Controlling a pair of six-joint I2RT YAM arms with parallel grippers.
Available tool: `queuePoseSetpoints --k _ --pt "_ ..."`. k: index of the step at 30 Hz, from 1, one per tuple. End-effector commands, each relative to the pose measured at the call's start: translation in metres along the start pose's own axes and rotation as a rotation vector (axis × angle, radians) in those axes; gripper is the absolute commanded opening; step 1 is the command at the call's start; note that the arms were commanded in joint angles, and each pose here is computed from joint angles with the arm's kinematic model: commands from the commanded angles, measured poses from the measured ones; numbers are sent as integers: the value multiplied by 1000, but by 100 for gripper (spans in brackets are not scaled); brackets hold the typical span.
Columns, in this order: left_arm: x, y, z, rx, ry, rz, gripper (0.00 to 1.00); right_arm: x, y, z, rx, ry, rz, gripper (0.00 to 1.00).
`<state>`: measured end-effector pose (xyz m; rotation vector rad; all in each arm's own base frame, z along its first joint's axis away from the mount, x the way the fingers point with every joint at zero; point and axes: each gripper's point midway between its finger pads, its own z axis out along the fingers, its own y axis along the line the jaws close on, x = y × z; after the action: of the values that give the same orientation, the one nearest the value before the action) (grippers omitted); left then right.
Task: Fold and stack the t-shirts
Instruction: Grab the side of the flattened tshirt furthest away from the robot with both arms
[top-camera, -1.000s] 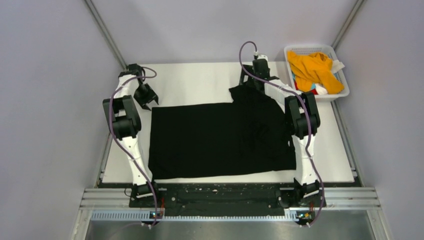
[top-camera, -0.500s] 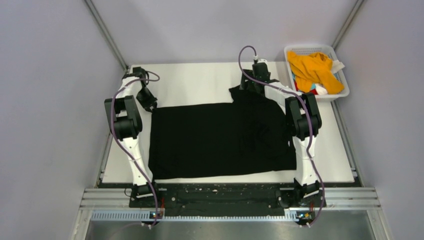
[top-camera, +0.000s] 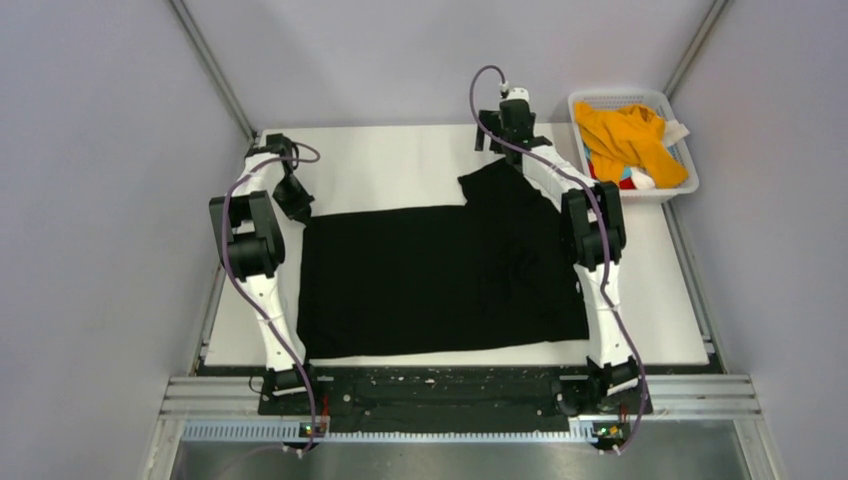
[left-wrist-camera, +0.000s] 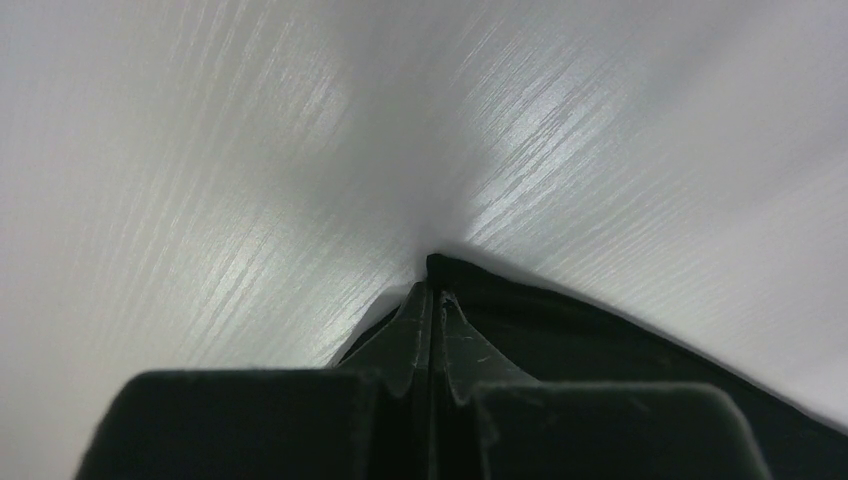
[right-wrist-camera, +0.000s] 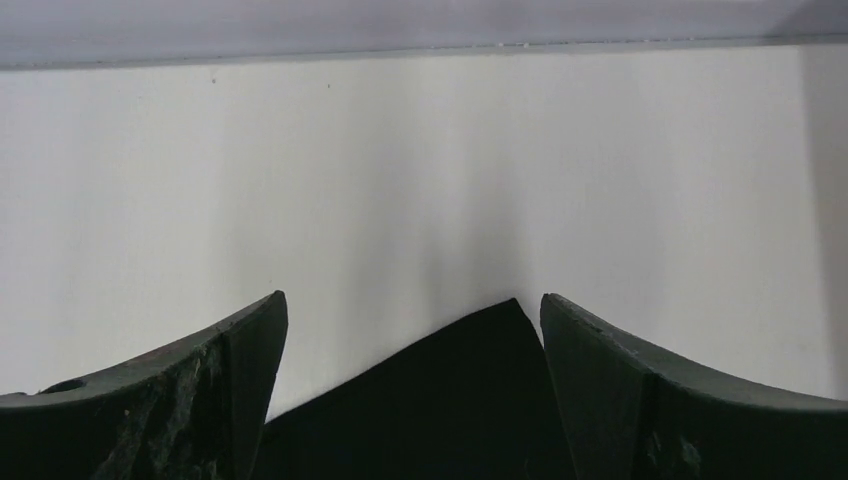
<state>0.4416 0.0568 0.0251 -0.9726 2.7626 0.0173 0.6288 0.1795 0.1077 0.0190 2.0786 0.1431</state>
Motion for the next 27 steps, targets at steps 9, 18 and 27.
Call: queuePoseSetpoints --k 9,18,27 --pt "1 -3 -22 14 -39 -5 0 67 3 26 -37 220 -89 83" --pt "1 -4 -27 29 -54 -13 0 92 -14 -5 32 307 -140 69" --pt "1 -7 -30 50 -60 -24 0 95 -8 -3 15 282 -117 26"
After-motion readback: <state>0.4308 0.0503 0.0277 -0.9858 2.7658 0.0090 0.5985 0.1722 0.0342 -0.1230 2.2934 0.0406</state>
